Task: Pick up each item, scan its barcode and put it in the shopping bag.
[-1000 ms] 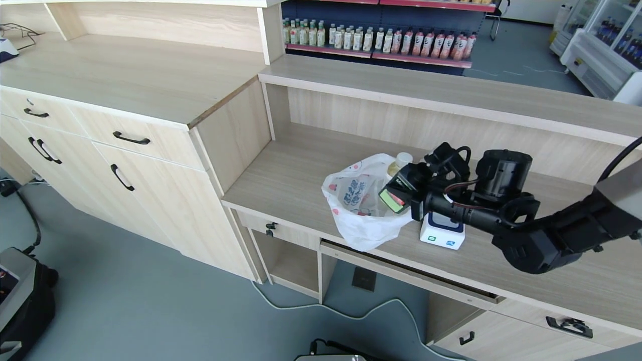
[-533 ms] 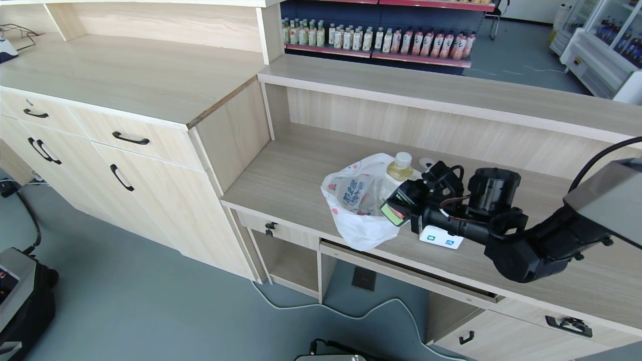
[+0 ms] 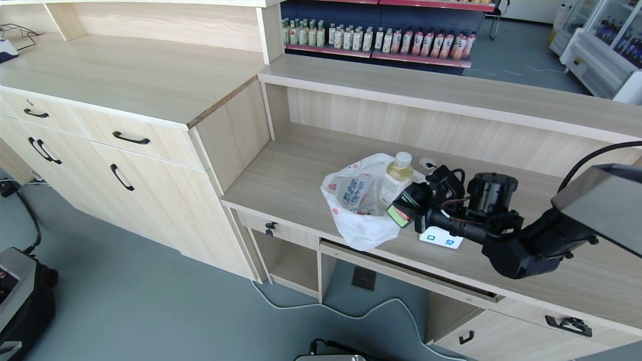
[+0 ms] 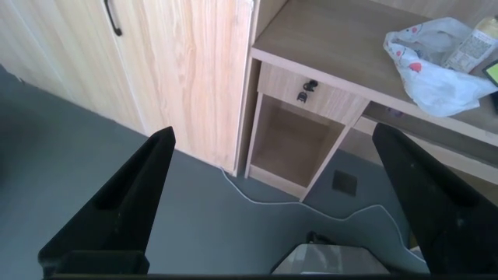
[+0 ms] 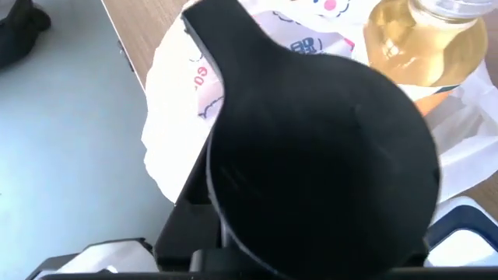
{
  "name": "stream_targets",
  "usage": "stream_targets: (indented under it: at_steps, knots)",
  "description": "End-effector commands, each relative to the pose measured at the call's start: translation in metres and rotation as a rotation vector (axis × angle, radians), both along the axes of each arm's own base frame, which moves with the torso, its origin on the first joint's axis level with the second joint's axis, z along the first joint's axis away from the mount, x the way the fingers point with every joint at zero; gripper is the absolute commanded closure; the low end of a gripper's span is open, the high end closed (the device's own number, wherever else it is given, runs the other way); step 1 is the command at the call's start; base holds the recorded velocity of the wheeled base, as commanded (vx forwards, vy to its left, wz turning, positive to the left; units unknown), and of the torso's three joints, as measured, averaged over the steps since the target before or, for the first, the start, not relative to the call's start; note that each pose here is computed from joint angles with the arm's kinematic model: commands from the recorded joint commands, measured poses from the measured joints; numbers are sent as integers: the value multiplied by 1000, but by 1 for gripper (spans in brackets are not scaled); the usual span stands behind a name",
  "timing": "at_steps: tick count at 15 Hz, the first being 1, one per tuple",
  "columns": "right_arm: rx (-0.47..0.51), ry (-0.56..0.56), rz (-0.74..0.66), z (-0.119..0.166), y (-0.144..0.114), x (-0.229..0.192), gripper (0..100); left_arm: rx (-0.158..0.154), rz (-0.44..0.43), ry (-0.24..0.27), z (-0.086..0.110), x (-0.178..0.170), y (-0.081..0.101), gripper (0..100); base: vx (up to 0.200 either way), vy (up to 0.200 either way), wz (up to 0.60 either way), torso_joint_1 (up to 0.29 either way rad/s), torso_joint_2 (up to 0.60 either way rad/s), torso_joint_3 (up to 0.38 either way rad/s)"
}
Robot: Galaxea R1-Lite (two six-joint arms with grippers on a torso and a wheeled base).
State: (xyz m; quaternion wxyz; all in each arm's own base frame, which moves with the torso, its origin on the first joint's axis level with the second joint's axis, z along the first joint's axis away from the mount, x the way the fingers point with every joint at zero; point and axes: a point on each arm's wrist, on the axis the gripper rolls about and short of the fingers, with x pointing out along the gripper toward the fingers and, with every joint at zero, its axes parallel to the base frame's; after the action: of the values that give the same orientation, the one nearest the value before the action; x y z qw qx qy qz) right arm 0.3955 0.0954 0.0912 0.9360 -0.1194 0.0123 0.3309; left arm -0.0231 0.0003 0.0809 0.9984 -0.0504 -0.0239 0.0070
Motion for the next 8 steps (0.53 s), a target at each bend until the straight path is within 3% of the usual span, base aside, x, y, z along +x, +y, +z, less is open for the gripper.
stream_targets:
  at_steps: [1,8]
  knots:
    - [25,-12,-2,3,1,8,100,-1,0,-1,0,0,0,0,0,0,0,0,0,0]
    - [44,-16,2,-10,8,31,100,-1,0,-1,0,0,0,0,0,0,0,0,0,0]
